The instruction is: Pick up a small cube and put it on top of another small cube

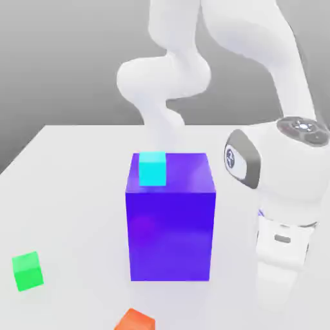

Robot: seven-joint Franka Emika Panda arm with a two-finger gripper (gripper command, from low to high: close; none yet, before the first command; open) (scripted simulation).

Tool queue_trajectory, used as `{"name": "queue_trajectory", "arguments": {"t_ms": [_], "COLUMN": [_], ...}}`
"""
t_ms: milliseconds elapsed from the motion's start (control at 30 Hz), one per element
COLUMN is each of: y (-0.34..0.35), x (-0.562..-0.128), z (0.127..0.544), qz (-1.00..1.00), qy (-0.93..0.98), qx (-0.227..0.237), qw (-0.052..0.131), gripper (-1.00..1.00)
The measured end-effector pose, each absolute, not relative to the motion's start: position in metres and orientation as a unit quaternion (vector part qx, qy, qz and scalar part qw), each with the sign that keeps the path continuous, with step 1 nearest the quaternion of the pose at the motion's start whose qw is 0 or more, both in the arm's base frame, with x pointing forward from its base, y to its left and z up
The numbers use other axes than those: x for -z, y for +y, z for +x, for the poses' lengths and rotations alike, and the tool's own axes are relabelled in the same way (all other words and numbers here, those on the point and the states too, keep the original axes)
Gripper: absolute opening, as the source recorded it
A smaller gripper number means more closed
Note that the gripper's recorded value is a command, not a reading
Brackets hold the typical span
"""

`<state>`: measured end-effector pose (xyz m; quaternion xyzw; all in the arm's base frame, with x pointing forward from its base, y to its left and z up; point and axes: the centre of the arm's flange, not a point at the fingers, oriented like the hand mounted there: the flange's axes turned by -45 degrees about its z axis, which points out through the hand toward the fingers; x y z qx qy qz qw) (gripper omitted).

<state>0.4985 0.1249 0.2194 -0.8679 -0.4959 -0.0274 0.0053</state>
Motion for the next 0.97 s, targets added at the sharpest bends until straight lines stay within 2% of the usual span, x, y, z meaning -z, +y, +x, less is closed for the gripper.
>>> {"name": "queue_trajectory", "arguments": {"t_ms": [200, 367, 500, 633, 667, 867, 967], "y": [-0.024, -0.151, -0.264, -0.284, -0.285, -0.285, -0.286], "x": [-0.252, -0.271, -0.241, -0.192, -0.183, -0.179, -0.201], "z": [0.511, 0.479, 0.397, 0.377, 0.376, 0.375, 0.377], "qz": [-0.917, -0.949, -0.970, -0.972, -0.972, -0.972, -0.972], "qy": [-0.397, -0.308, -0.243, -0.235, -0.234, -0.233, -0.234], "qx": [0.050, 0.062, 0.015, 0.001, 0.000, 0.000, 0.001], "qw": [0.002, -0.001, -0.002, 0.000, 0.000, 0.000, -0.001], "gripper": [-1.00, -1.00, -1.00, -1.00, 1.00, 1.00, 1.00]}}
